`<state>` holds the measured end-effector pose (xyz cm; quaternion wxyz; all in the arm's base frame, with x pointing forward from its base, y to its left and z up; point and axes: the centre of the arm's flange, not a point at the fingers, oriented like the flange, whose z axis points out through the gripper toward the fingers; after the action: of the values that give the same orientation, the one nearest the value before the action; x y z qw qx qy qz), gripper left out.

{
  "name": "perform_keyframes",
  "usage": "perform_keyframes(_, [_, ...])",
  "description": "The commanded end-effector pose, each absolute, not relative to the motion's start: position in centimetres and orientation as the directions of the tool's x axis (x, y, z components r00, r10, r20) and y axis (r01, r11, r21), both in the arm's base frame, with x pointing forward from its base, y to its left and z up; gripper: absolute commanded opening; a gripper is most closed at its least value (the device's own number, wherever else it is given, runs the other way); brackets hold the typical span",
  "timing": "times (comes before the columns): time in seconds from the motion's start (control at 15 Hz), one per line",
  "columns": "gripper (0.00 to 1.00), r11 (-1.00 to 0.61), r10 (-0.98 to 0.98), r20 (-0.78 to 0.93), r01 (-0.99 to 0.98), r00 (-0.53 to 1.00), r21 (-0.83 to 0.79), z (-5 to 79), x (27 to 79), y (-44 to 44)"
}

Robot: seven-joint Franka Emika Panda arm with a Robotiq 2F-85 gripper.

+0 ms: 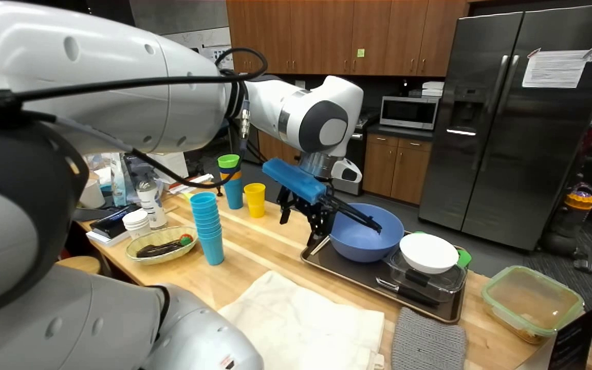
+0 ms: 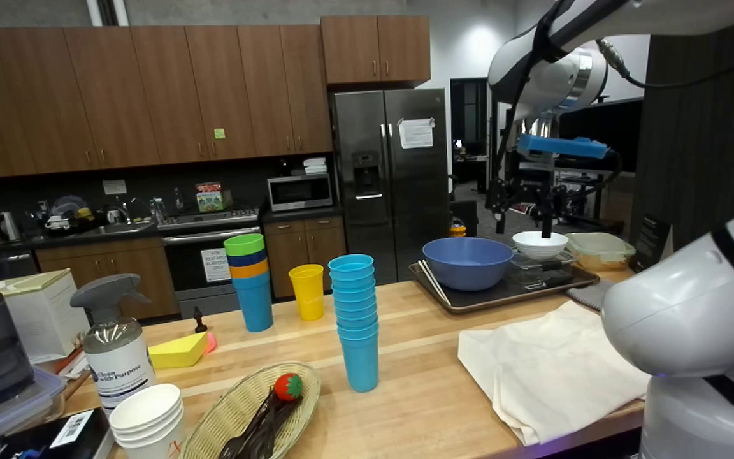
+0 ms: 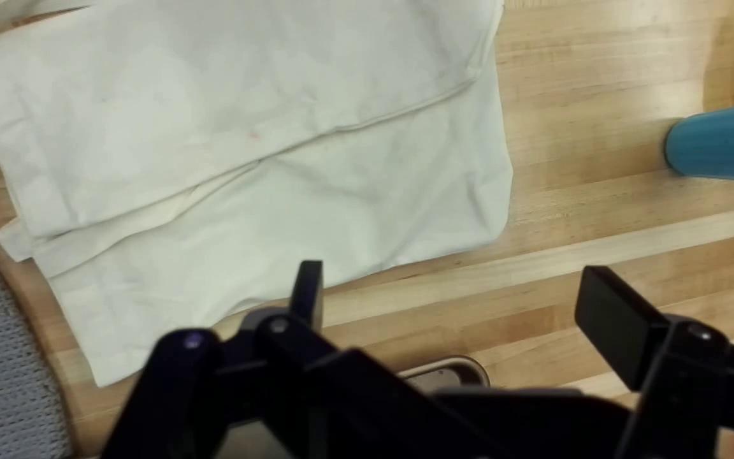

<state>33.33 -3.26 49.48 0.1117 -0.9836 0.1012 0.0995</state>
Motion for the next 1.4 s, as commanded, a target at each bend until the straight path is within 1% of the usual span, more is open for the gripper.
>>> perform_keyframes(0.0, [1.00,-0.955,-0.177,-0.218,-0.221,0.960,-0.200,49.5,33.3,-3.3])
perform_keyframes(1.13, [1.00,-0.955,-0.177,-0.218,-0.221,0.960,-0.200,49.5,33.3,-3.3])
perform_keyframes(1.33, [1.00,-0.954,-0.179,-0.246,-0.230,0.953,-0.193,48.4,33.3,-3.2])
